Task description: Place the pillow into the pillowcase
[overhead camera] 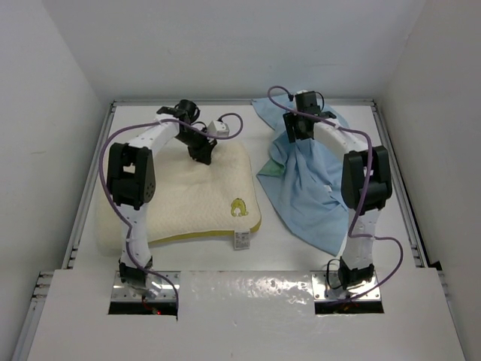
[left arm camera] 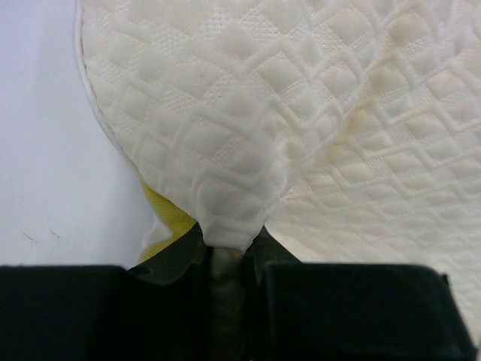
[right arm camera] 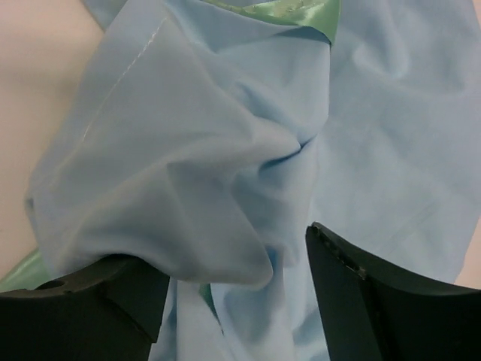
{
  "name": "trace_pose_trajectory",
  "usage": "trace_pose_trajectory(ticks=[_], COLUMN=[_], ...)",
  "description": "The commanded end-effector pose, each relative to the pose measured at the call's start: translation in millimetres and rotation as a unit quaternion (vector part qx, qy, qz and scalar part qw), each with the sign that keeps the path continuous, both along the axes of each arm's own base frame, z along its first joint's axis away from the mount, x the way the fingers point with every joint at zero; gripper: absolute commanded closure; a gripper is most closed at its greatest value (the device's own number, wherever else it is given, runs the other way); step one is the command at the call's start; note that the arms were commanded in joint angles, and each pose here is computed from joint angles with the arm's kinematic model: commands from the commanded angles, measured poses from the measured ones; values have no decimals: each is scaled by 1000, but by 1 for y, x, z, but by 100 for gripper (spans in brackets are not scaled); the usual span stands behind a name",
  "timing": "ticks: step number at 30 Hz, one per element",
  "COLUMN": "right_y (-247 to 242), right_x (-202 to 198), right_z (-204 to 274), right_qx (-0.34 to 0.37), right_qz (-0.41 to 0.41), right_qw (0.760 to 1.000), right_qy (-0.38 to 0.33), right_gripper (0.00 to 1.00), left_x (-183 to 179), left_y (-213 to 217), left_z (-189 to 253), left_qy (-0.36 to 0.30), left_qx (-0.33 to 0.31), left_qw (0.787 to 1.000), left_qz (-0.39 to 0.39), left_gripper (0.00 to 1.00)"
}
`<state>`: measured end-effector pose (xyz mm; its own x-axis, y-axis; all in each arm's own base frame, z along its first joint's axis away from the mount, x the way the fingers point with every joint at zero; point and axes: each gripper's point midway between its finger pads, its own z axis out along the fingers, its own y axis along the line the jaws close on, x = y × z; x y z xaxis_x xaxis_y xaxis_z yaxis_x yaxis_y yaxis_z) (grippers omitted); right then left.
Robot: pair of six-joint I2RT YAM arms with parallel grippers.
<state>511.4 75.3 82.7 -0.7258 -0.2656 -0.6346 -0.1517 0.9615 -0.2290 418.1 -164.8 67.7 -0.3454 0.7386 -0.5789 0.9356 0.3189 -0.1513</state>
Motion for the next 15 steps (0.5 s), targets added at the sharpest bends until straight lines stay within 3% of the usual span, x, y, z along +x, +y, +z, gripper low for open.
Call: trace_pose_trajectory(ticks=[1, 2, 4, 5, 6, 7, 10, 15], right_y=[1, 1, 4, 5, 4, 5, 16, 35], right_x=[26, 28, 34, 35, 38, 40, 41, 12], right_z=[-1, -6, -9, -10, -7, -1, 25, 48], right_qx=[-23, -22, -16, -8, -1, 6, 34, 59], right_qz=[16, 14, 14, 4, -10, -13, -4, 42], right_qw=[999, 999, 999, 999, 999, 999, 997, 996], right_qy=[-22, -22, -27, -31, -39, -47, -65, -59], right_gripper=[31, 35, 55, 67, 91, 100, 100, 100], left_x=[-32, -36, -45, -54, -60, -69, -76, -21], left_y=[-21, -27, -40, -55, -66, -84, -128, -183], left_z=[39, 43, 46, 46, 43, 44, 44, 73], left_qy=[-31, -32, -22, -14, -3, 1, 7, -31], left_qx=[10, 10, 3, 0, -7, -11, -34, -119], left_qw=[998, 998, 997, 996, 995, 994, 993, 992], left_qz=[-50, -58, -71, -88, -98, -113, -113, 2], left_gripper=[100, 100, 100, 100, 100, 100, 100, 100])
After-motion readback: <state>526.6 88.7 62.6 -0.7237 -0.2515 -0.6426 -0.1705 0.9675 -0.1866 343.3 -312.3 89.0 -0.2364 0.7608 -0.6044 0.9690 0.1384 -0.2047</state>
